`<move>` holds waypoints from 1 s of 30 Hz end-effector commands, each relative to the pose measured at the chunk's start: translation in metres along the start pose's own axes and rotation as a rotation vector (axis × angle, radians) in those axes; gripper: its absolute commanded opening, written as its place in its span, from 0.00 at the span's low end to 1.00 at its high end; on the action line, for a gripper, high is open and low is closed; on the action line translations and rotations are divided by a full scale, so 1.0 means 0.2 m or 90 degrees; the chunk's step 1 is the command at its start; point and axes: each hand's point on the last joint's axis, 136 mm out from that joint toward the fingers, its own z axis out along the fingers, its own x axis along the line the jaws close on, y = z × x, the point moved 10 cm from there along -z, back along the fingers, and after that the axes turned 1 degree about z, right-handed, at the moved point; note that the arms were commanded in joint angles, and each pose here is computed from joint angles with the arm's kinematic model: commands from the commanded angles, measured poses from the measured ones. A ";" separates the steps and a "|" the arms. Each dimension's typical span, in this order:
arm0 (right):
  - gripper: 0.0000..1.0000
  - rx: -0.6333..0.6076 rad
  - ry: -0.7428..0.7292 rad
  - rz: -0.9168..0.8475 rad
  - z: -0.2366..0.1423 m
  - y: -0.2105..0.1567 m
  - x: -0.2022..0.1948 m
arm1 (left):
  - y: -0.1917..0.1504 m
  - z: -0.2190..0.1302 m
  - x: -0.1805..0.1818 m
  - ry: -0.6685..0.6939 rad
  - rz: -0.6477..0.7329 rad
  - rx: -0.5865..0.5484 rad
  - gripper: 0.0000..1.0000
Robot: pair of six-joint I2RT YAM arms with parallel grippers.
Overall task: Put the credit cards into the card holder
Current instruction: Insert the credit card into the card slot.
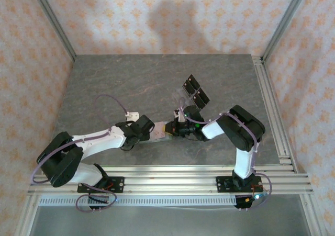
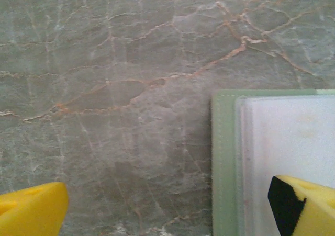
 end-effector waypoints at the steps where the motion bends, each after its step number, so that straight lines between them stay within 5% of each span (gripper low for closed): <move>1: 0.00 0.009 -0.004 0.002 0.01 -0.02 -0.02 | -0.04 0.03 0.06 0.041 0.020 0.009 1.00; 30: 0.00 -0.015 0.041 -0.004 -0.03 0.03 0.06 | -0.10 0.08 0.07 0.055 0.002 0.038 0.99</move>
